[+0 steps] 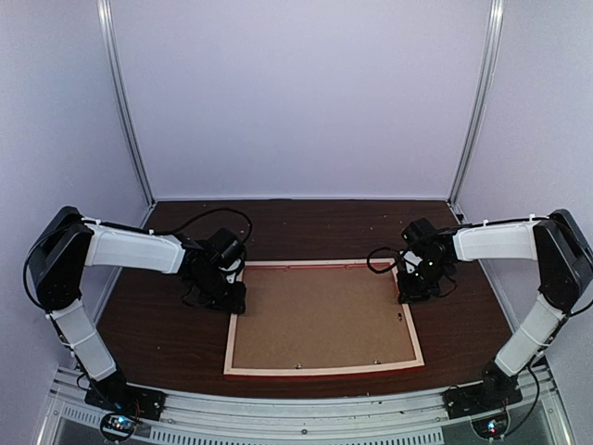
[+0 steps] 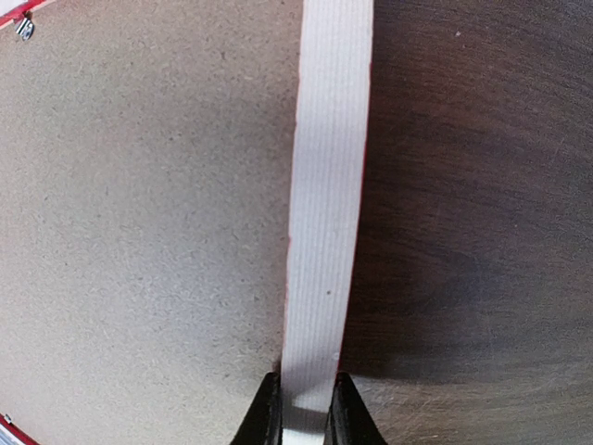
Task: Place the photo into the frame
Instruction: Press the fastener onto the backboard.
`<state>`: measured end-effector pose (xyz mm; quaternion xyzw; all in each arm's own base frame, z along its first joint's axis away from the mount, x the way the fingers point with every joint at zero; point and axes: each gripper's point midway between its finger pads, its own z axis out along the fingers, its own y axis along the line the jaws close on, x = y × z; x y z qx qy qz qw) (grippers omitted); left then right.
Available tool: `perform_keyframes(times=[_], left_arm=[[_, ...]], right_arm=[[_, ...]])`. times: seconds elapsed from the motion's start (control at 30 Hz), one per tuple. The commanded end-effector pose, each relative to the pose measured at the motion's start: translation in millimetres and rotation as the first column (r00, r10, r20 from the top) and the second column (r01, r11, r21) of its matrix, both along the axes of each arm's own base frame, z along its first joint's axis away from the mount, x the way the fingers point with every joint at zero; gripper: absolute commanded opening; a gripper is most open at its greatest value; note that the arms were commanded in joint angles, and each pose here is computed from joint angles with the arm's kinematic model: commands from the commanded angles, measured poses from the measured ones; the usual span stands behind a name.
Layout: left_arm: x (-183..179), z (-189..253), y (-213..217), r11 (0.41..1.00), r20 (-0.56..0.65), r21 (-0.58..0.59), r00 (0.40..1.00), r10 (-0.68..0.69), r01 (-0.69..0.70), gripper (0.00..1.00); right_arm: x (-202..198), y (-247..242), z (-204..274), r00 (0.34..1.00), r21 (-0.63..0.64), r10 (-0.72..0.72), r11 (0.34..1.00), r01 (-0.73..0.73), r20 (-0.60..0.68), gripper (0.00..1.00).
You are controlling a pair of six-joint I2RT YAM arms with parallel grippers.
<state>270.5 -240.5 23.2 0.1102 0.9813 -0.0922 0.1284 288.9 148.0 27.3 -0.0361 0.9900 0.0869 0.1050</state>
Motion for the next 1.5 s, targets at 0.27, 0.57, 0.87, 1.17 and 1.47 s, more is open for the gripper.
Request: perform_keyframes(times=[0.27, 0.57, 0.87, 1.17, 1.47], left_arm=[[-13, -9, 18, 0.995, -0.049, 0.083, 0.997, -0.052, 0.056, 0.45], [-14, -11, 21, 0.992, -0.050, 0.099, 0.996, -0.068, 0.073, 0.33], [-10, -14, 15, 0.993, -0.045, 0.081, 0.996, -0.079, 0.082, 0.17], [-11, -5, 8, 0.996, -0.046, 0.037, 0.996, -0.082, 0.084, 0.40], [-3, 10, 1, 0.997, -0.041, -0.058, 0.998, -0.056, 0.054, 0.52]], right_arm=[[-18, -7, -9, 0.997, -0.028, 0.049, 0.998, -0.050, -0.057, 0.02], [-18, -7, -7, 0.997, -0.030, 0.050, 0.998, -0.052, -0.056, 0.02], [-17, -7, -6, 0.997, -0.032, 0.051, 0.998, -0.052, -0.055, 0.02], [-17, -7, -5, 0.997, -0.033, 0.054, 0.998, -0.055, -0.056, 0.02], [-17, -7, -7, 0.997, -0.030, 0.053, 0.998, -0.055, -0.058, 0.02]])
